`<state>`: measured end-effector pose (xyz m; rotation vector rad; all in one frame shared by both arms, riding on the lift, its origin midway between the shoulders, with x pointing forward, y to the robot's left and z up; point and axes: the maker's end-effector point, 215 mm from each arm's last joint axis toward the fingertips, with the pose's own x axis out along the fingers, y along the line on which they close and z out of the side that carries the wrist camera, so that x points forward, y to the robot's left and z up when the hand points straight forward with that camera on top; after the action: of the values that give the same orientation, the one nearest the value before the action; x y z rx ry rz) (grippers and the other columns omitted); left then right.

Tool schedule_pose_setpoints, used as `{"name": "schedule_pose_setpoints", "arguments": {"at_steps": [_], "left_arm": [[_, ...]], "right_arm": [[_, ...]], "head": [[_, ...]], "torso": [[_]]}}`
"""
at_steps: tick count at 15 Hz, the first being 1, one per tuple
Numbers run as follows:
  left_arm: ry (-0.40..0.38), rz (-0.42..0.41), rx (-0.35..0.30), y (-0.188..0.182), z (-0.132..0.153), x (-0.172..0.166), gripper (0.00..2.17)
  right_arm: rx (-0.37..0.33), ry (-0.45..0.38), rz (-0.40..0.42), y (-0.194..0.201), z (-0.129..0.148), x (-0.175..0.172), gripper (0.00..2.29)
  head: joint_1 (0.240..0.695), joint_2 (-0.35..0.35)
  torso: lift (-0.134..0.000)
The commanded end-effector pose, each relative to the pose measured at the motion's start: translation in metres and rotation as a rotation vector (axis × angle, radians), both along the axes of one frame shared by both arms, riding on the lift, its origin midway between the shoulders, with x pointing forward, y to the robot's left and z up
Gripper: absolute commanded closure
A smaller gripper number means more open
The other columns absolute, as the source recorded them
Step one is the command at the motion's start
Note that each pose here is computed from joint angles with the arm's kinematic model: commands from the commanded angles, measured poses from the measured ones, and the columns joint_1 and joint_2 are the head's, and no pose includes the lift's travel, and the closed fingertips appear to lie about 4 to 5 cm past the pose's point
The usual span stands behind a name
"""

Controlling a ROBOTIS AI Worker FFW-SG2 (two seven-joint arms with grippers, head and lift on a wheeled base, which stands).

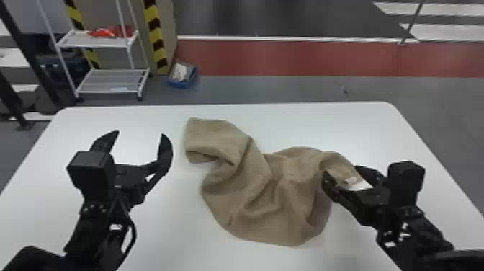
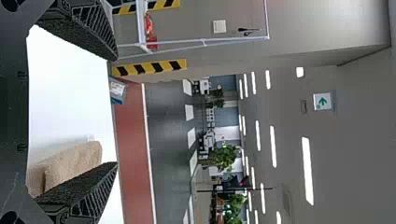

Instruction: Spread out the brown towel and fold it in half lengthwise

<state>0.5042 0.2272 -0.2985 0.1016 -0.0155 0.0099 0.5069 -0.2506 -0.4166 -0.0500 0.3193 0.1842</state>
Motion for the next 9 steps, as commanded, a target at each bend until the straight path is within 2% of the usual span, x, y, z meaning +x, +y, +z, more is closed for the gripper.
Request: {"name": "schedule_pose_setpoints", "arguments": {"at_steps": [1,5,8,9], "left_arm": [[0.000,-0.001,0.000,0.000,0.000,0.000,0.08],[0.004,-0.001,0.003,0.000,-0.003,0.000,0.08],[0.004,0.001,0.003,0.001,-0.002,0.000,0.08],[0.005,0.002,0.003,0.002,-0.003,0.000,0.08]], "right_arm": [[-0.021,0.016,-0.005,-0.004,-0.010,0.005,0.22],[-0.013,0.057,0.001,-0.006,-0.027,0.014,0.22],[-0.005,0.080,0.024,0.000,-0.033,0.014,0.51],[-0.003,0.080,0.024,0.000,-0.032,0.013,0.68]], "head": [[0.695,-0.025],[0.695,-0.032],[0.695,-0.028],[0.695,-0.027]], "torso": [[-0.125],[-0.125],[-0.125],[-0.125]]}}
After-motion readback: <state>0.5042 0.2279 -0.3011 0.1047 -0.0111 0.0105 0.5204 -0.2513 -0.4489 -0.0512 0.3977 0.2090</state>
